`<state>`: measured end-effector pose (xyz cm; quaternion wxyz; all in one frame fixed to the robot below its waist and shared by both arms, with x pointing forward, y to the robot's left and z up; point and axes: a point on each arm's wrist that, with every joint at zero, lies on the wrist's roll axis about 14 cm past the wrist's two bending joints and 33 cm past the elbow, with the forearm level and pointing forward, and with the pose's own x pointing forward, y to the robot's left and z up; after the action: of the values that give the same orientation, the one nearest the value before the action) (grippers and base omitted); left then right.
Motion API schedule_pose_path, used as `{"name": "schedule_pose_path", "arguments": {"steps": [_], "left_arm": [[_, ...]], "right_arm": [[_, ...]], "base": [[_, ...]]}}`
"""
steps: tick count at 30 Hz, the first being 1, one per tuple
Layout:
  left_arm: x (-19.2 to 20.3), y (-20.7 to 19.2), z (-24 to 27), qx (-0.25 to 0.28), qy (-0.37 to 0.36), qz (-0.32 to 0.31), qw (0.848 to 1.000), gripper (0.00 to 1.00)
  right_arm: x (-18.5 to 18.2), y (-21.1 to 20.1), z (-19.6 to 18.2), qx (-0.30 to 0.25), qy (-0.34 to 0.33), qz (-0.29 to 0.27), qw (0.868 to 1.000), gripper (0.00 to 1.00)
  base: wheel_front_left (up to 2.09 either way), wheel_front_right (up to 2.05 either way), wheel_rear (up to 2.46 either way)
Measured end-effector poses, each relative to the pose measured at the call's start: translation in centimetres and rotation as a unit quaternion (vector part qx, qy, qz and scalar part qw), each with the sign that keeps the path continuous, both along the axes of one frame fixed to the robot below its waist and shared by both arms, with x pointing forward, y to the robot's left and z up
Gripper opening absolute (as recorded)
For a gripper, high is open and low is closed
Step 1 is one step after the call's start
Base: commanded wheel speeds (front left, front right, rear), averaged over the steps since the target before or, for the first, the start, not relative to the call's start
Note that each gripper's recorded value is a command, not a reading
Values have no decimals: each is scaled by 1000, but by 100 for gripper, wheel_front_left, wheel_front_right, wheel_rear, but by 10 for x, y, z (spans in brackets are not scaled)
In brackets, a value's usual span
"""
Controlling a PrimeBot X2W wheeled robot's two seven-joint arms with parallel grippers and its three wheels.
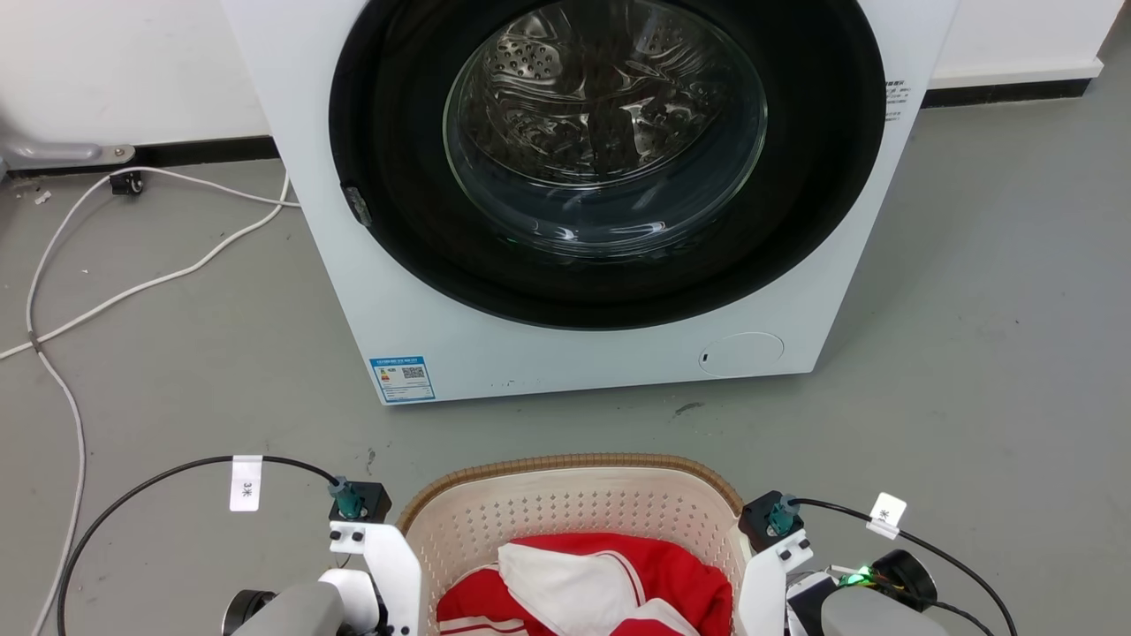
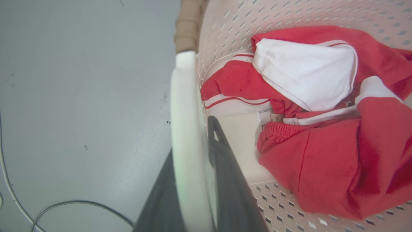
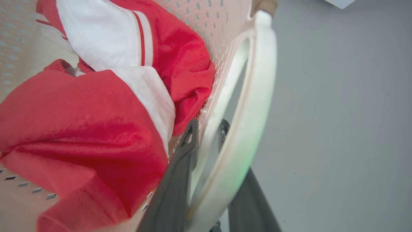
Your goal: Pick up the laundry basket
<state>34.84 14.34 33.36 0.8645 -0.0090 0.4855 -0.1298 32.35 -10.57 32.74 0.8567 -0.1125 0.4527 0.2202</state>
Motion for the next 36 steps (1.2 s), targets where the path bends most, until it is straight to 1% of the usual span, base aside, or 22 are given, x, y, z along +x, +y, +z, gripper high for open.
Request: {"name": "schedule_pose_path", "arguments": {"steps": [36], "left_arm": [[-1,-2,0,-5,-3,0,1000,0]], "right_arm": [[-2,-1,-1,0,3,-2,1000,0]], "base": [[0,0,0]]}}
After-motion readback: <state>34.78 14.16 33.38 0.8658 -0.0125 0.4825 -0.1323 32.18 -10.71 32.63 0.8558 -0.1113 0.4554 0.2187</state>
